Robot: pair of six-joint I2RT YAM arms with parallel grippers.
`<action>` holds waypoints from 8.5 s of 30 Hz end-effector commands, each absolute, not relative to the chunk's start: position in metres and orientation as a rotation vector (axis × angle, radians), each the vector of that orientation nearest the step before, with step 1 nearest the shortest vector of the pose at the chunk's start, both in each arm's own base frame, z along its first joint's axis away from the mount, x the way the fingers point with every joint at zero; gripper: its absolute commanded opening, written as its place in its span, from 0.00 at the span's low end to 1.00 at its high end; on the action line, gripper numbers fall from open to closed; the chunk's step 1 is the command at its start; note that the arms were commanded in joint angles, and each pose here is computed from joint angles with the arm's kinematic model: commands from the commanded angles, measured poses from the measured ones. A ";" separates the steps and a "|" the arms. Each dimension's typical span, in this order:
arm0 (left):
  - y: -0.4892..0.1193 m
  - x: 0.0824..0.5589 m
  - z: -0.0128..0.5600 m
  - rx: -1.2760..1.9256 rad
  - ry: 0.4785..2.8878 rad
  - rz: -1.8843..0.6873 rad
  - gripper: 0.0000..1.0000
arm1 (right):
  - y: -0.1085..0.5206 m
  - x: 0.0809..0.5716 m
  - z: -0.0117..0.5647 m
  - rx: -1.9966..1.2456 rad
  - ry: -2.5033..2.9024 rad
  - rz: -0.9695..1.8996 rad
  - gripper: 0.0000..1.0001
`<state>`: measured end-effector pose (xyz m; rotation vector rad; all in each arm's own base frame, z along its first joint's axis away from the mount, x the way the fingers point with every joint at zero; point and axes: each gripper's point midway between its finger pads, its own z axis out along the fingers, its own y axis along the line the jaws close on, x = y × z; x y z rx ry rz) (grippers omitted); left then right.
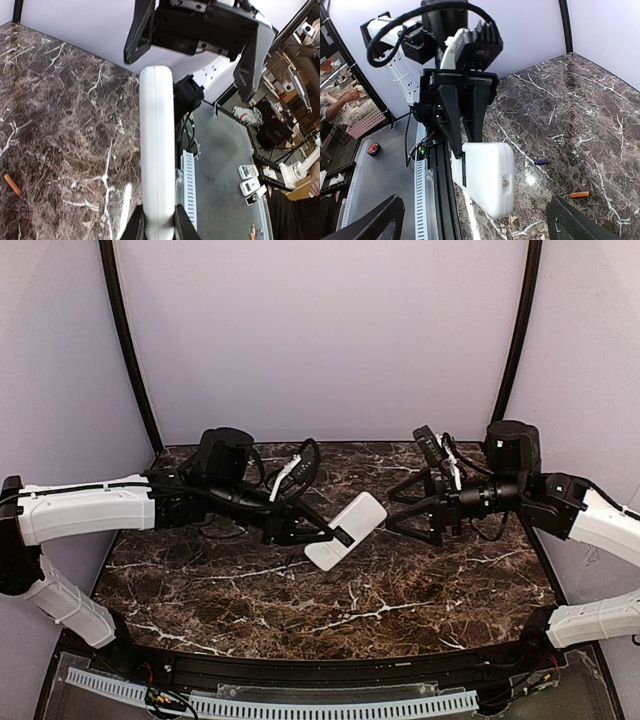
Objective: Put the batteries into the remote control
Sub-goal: Pass from the left arm to the right, then remove the battery cover from the remote control, then place the battery cover at the center of the board, then load the battery at the center of the board.
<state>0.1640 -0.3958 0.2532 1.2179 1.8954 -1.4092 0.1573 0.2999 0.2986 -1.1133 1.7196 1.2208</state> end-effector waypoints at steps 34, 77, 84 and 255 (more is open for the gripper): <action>-0.413 0.206 0.274 0.888 1.785 -1.624 0.00 | 0.344 0.196 0.296 -0.814 1.716 1.640 0.10; -0.445 0.237 0.213 0.612 2.082 -1.687 0.56 | 0.312 0.246 0.270 -0.540 1.842 1.514 0.00; -0.440 0.234 0.193 0.600 2.148 -1.667 0.39 | 0.310 0.244 0.274 -0.552 1.826 1.509 0.00; -0.301 0.276 0.041 0.780 2.770 -0.324 0.47 | 0.255 0.253 0.203 -0.526 2.065 1.505 0.00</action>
